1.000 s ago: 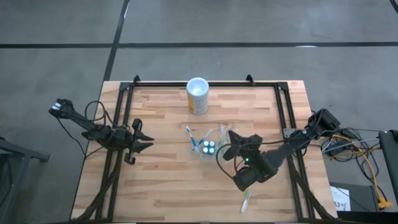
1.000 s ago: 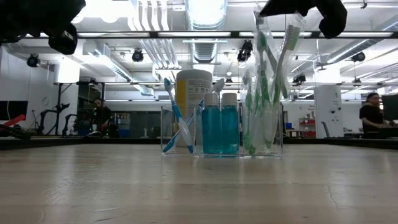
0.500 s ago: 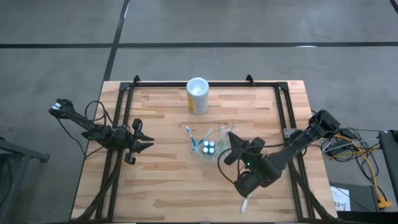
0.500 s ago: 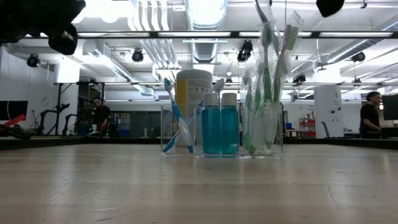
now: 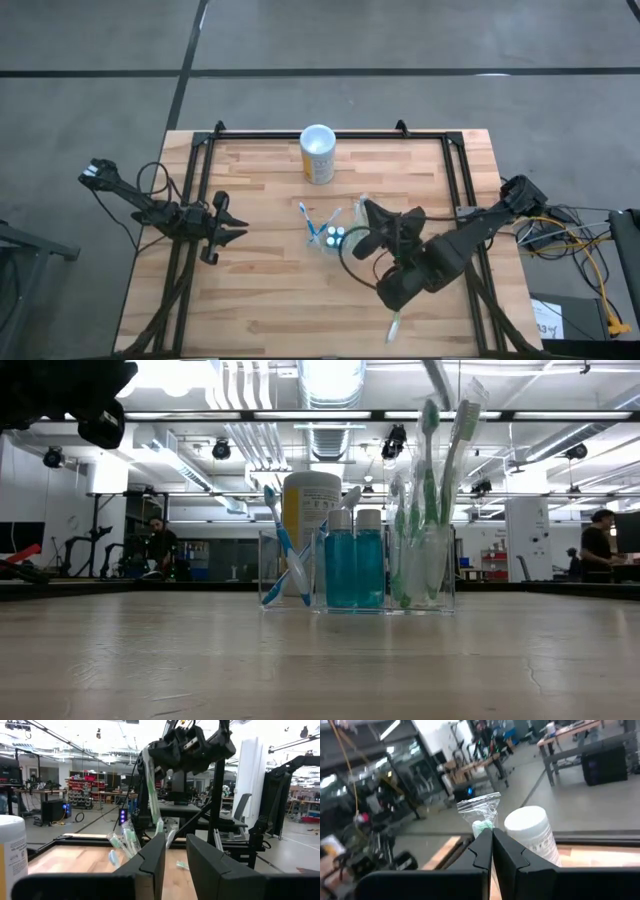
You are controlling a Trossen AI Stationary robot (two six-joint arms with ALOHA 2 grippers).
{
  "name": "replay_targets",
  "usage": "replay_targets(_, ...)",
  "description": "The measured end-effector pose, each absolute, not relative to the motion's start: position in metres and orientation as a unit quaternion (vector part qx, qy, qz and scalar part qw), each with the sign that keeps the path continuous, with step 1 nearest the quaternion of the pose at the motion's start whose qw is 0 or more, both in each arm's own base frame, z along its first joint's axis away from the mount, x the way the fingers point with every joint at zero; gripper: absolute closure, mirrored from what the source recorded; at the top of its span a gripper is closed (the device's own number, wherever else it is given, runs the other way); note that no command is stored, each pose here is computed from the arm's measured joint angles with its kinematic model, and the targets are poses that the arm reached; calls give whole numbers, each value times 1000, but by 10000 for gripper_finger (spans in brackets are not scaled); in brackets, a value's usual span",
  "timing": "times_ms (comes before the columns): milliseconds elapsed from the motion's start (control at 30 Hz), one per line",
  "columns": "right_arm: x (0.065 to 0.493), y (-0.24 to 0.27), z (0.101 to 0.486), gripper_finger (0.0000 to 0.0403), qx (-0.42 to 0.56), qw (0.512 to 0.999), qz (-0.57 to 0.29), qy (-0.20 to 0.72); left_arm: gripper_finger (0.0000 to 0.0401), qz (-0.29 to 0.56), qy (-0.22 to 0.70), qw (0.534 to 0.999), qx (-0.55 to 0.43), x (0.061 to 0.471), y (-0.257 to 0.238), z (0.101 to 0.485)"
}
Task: Pick & Place toothbrushing station
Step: Put the green toothbrush into the right section of the transparent organizer
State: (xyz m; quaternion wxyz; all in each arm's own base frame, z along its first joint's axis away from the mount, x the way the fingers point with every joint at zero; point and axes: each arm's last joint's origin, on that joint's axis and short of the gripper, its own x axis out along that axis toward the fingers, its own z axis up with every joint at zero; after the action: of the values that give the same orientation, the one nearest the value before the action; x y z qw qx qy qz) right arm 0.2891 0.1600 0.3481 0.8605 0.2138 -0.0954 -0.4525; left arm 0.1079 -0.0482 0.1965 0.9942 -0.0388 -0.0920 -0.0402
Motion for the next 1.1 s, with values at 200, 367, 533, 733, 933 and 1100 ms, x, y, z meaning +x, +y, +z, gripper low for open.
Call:
replay_targets(200,293,158,363,395,199,872,-445,-41,318,-40,-92,994,-39,108,-48,196)
replay_targets(367,299,151,364,395,209,871,-444,-22,318,-40,-92,994,-39,108,-48,196)
replay_targets(533,305,148,359,395,230,869,-437,-6,318,-40,-92,994,-39,108,-48,196)
replay_targets(733,312,151,354,395,220,882,-415,33,318,-40,-92,994,-39,108,-48,196)
replay_targets(933,313,152,348,395,196,894,-394,79,318,-40,-91,994,-38,108,-48,196)
replay_targets(1100,313,149,347,395,165,894,-410,72,318,-40,-91,994,-38,108,-48,196)
